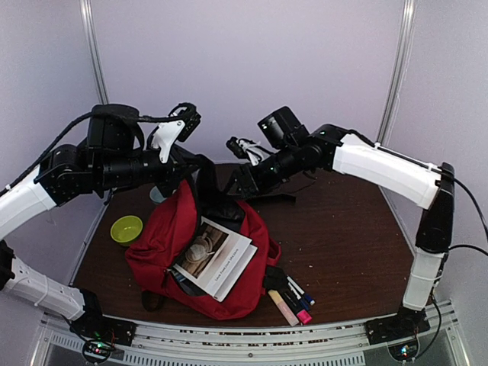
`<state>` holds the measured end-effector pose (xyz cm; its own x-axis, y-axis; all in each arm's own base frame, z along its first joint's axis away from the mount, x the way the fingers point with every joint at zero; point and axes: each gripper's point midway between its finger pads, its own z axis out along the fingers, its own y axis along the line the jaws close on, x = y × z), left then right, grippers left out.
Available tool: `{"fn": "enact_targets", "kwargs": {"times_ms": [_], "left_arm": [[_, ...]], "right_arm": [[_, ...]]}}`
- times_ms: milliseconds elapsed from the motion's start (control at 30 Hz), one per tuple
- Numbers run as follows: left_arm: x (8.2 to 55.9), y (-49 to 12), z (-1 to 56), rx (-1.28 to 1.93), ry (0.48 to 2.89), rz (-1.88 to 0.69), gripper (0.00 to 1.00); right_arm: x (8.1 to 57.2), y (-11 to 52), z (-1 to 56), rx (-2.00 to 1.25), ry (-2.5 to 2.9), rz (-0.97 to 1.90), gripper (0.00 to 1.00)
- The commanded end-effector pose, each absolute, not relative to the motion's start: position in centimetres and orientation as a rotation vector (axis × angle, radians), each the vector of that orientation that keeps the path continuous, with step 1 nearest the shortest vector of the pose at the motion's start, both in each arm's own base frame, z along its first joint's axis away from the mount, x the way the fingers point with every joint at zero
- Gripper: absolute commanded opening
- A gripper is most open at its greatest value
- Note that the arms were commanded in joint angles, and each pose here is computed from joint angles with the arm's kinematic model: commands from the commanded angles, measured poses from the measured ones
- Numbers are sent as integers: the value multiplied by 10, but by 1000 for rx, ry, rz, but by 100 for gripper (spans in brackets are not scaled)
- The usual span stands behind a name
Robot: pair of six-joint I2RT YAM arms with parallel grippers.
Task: Pack the student bag
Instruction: Place the book in the largest pocket of the bag.
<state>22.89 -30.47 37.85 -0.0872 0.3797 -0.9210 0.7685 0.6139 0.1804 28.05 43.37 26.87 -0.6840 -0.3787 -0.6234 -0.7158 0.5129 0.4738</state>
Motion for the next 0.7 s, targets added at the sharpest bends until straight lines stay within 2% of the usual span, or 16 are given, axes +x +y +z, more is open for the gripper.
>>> {"fn": "enact_targets", "kwargs": {"times_ms": [0,167,333,467,667], "left_arm": [[235,-309,417,844,1587,-478,0],[237,-308,415,840,1591,-465,0],[237,-313,416,850,1584,-475,0],[236,-317,415,861,1584,-499,0],[232,-325,419,890,1568,-541,0]], "right_arm": [[253,380,291,-903,2221,923,53],[187,351,252,-1073,2123,1018,51],[154,360,205,-1152,2163,1045,45],[160,389,203,-1084,2115,1136,39],[197,449,201,-1032,2095,1176,31]]}}
